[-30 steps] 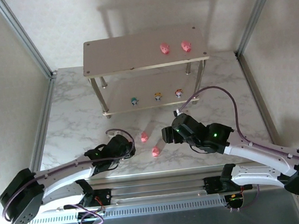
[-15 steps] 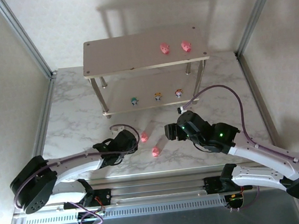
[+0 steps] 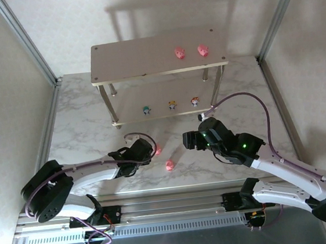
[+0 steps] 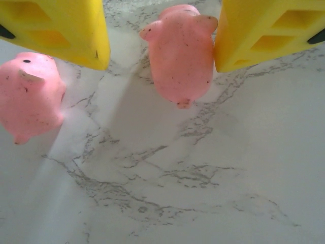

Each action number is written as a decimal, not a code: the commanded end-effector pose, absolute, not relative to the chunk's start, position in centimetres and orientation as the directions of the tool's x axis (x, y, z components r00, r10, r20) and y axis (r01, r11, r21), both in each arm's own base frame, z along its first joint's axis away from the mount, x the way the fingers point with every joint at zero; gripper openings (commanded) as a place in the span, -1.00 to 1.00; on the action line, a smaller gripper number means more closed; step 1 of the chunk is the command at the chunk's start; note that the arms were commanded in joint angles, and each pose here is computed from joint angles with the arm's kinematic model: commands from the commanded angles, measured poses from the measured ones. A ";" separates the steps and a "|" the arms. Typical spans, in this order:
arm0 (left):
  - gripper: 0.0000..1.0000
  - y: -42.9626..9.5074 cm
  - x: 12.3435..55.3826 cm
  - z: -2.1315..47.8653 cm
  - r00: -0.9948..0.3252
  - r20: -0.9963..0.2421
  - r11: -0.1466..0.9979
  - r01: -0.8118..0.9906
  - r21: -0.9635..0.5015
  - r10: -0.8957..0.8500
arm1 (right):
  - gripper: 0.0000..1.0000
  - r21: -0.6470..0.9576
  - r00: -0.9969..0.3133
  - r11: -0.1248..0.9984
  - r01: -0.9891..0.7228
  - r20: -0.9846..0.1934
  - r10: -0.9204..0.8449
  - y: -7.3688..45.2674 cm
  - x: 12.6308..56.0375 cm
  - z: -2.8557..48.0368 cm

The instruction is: Place and organize the plastic toys onto the shelf

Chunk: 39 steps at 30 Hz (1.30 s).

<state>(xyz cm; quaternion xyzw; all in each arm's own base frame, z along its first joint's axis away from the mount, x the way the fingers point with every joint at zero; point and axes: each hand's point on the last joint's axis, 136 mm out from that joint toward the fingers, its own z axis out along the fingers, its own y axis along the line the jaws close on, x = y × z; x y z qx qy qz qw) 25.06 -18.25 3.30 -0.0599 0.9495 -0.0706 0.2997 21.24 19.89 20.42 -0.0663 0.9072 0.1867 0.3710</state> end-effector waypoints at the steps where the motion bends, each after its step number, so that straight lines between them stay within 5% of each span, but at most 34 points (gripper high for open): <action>1: 0.09 -17.7 25.6 3.4 -0.804 -0.579 0.989 -0.077 -0.125 -0.136 | 0.67 0.304 -0.716 0.915 -0.265 -0.697 0.024 19.9 21.3 20.2; 8: -0.01 -17.6 25.4 2.6 -0.819 -0.560 0.991 -0.066 -0.118 -0.121 | 0.67 0.314 -0.722 0.913 -0.261 -0.691 0.031 20.0 21.6 20.0; 15: -0.51 -17.5 25.5 2.3 -0.825 -0.555 0.992 -0.047 -0.114 -0.103 | 0.67 0.312 -0.719 0.918 -0.246 -0.693 0.043 19.7 21.9 20.0; 22: -0.58 -17.8 25.6 3.9 -0.828 -0.556 0.994 -0.006 -0.111 -0.067 | 0.68 0.310 -0.714 0.921 -0.236 -0.698 0.052 19.3 22.1 20.3; 30: -0.58 -19.2 27.8 19.4 -0.727 -0.686 0.986 0.087 -0.140 -0.033 | 0.67 0.270 -0.701 0.929 -0.253 -0.713 0.016 19.5 22.7 21.1; 39: -0.50 -16.8 31.4 39.4 -0.418 -0.906 0.981 0.131 -0.141 -0.074 | 0.67 0.259 -0.649 0.916 -0.305 -0.761 -0.001 20.9 24.3 24.3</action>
